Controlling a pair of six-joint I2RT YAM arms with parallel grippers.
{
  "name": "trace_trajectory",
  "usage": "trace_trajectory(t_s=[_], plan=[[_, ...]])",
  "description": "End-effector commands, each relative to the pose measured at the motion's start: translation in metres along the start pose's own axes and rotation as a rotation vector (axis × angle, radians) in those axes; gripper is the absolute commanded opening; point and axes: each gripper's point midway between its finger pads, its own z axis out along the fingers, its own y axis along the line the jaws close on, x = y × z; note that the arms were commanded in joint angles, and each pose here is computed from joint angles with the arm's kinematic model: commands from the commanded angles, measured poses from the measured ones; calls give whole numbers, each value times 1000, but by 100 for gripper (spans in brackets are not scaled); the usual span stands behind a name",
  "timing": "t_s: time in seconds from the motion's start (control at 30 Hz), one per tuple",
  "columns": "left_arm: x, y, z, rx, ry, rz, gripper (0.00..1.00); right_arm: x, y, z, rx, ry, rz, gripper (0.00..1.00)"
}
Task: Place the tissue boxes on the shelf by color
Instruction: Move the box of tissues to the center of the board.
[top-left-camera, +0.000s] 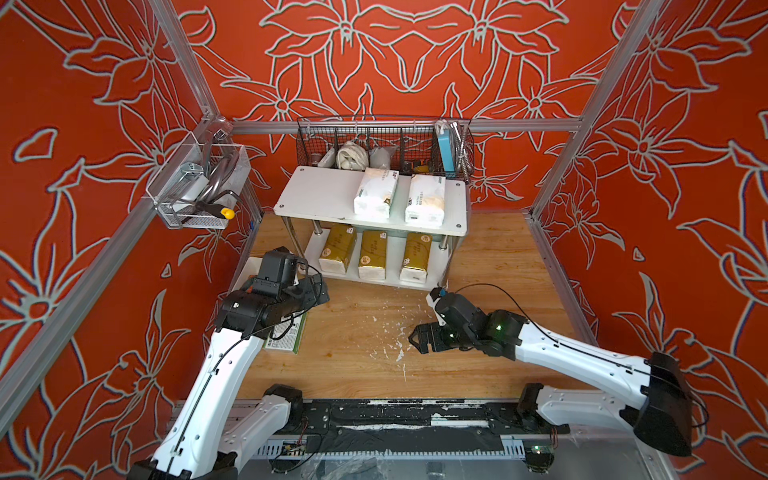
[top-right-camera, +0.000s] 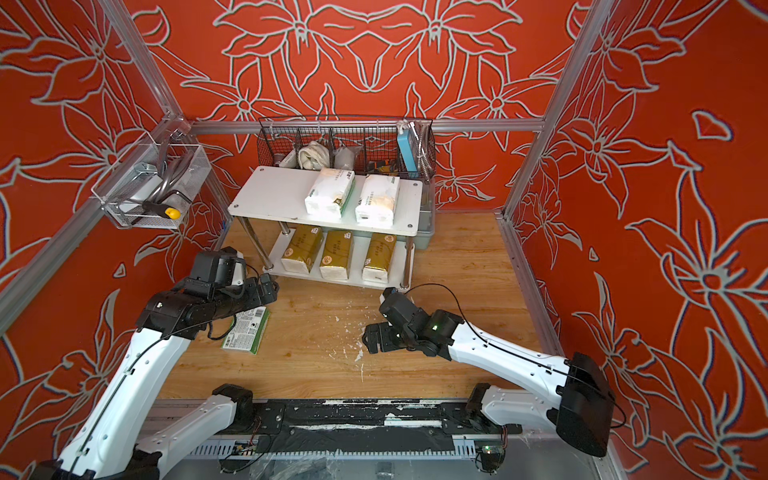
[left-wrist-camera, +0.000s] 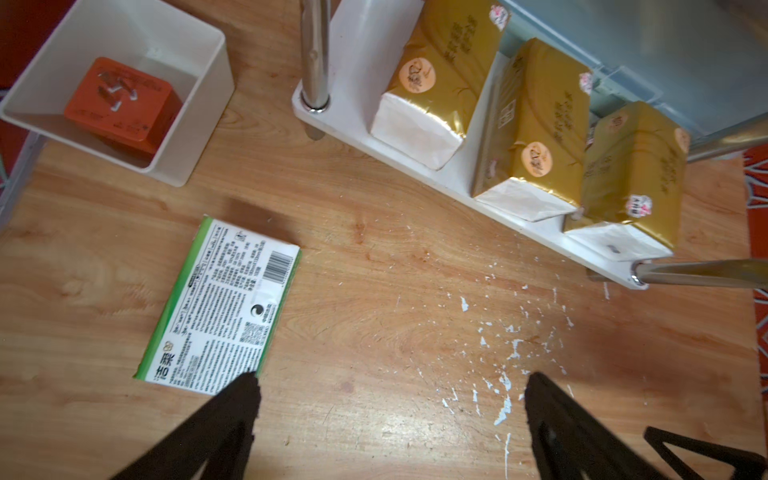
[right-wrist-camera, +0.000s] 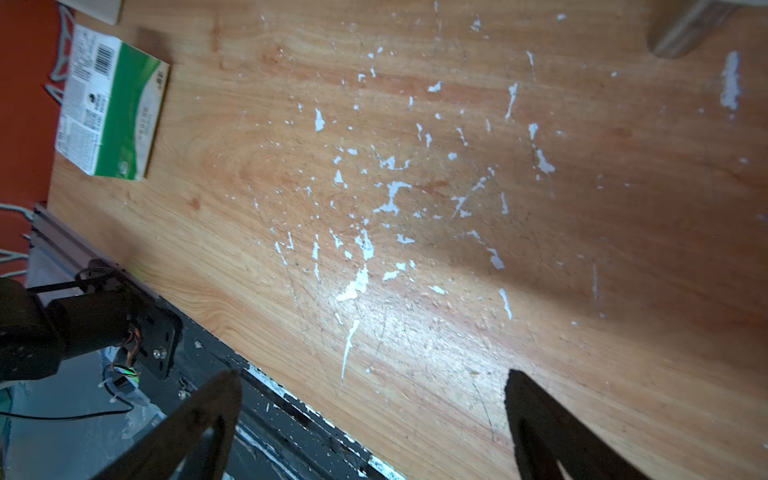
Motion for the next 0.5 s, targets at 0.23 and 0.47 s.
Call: trace_trajectory(t_s=[0.23, 0.47], plan=[[28, 60, 38, -252, 54, -278, 98, -9, 8, -14, -69, -92, -18, 99], [30, 94, 66, -344, 42, -478, 98, -4, 1, -21, -65, -109, -28, 99]])
